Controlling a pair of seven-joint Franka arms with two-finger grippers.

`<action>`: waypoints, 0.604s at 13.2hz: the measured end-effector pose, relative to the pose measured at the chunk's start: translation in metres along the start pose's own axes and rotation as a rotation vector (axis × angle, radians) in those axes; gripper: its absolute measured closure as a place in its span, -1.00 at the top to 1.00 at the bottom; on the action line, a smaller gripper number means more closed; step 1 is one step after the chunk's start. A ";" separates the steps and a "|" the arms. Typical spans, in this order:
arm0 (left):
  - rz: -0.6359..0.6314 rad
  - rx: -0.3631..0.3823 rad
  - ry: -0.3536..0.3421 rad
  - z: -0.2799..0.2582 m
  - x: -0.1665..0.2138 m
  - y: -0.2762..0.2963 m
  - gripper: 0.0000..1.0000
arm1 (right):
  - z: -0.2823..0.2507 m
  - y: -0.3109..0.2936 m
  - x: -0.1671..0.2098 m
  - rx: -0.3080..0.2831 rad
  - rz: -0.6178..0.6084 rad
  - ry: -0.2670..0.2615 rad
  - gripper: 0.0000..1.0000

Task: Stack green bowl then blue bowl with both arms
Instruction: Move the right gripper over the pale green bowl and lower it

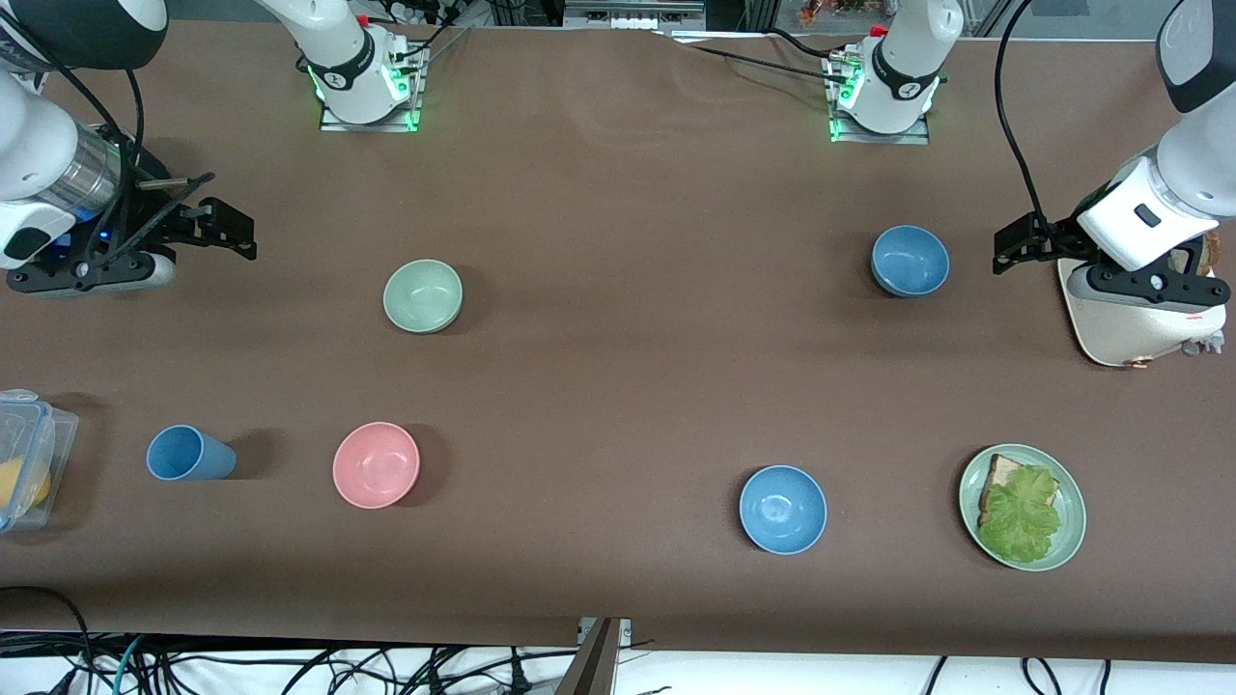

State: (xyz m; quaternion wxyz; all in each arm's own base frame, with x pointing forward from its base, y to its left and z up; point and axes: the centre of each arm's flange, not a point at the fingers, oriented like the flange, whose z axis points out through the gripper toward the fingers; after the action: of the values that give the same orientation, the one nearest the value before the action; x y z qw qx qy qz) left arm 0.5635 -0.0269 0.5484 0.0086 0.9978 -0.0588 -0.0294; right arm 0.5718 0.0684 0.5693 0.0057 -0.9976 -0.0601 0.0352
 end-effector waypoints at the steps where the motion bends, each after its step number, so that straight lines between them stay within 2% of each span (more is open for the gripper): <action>1: 0.000 0.000 0.000 0.000 0.000 0.000 1.00 | 0.000 0.000 0.000 0.000 0.000 0.000 1.00; 8: 0.000 0.000 0.000 0.000 0.000 0.000 1.00 | 0.011 0.000 0.005 0.000 -0.001 -0.019 1.00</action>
State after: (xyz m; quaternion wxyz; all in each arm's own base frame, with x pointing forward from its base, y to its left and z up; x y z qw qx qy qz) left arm 0.5635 -0.0268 0.5484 0.0087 0.9978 -0.0588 -0.0294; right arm 0.5763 0.0692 0.5581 0.0051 -0.9972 -0.0605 0.0446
